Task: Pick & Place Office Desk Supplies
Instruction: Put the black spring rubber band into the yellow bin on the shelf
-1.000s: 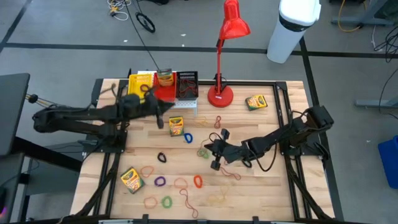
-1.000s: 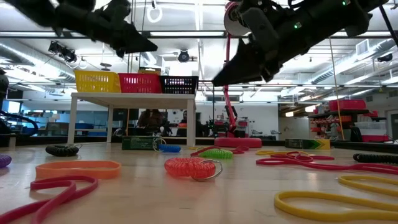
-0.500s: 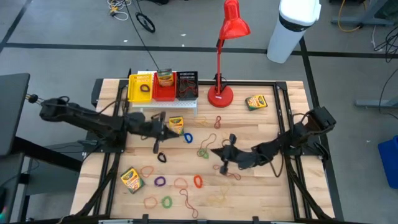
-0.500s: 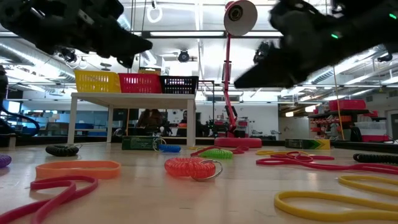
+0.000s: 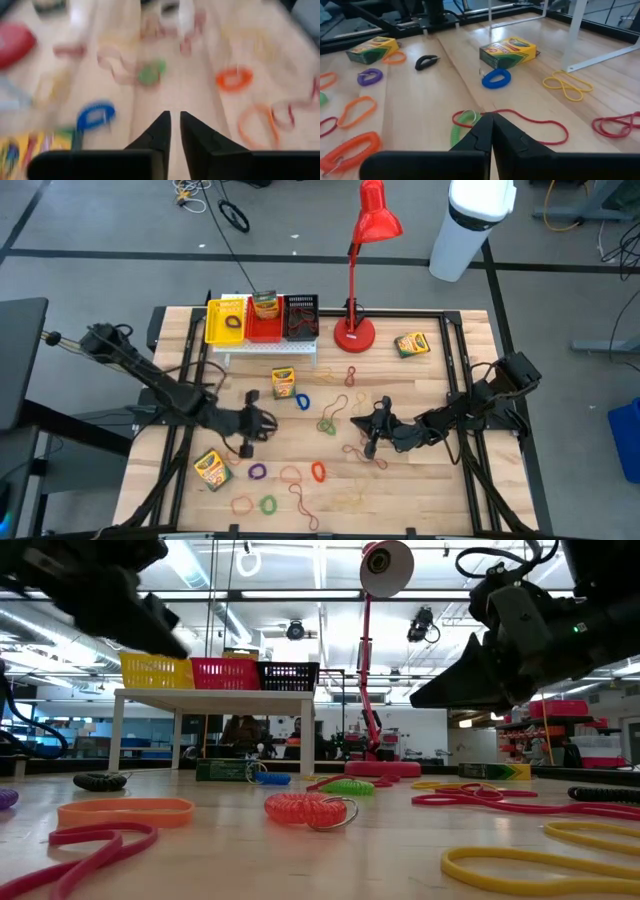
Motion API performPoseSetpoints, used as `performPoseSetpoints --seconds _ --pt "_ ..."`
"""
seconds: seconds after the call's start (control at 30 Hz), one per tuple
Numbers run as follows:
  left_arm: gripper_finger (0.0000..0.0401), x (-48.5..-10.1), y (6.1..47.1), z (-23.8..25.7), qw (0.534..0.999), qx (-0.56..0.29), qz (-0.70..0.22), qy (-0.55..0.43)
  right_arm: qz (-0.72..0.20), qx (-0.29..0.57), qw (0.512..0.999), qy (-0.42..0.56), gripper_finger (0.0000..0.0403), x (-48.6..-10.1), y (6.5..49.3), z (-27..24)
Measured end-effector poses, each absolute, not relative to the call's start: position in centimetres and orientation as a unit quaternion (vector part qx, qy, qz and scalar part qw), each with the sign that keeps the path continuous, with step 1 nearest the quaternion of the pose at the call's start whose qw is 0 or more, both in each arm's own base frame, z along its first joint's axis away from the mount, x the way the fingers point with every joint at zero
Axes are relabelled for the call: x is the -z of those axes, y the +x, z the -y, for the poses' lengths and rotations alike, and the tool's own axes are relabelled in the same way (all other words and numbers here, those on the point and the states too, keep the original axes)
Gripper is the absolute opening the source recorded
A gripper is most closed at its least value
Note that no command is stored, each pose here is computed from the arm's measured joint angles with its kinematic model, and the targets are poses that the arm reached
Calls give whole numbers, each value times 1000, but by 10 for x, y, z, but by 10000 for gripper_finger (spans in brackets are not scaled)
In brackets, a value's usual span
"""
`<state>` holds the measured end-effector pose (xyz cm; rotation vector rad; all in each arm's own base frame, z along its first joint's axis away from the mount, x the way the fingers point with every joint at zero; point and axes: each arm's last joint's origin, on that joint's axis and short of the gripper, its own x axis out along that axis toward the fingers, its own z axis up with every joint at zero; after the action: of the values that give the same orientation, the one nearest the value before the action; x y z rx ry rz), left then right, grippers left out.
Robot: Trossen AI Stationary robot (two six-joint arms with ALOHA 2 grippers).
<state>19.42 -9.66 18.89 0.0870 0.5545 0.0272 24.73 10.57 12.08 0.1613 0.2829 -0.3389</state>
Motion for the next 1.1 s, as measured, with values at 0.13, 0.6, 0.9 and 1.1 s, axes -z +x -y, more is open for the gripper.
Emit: performPoseSetpoints --seconds 0.13,0.6,0.9,1.1 --pt "84 -196 191 113 934 -20 -355 40 -136 164 973 84 14 -122 248 -106" --pt "192 -134 200 127 822 -10 -558 114 -134 163 974 87 14 -122 248 -106" --pt "162 -132 205 119 821 -30 -554 134 -134 163 974 87 14 -122 248 -106" --pt "126 -130 207 120 818 -12 -553 158 -133 163 974 87 14 -122 248 -106"
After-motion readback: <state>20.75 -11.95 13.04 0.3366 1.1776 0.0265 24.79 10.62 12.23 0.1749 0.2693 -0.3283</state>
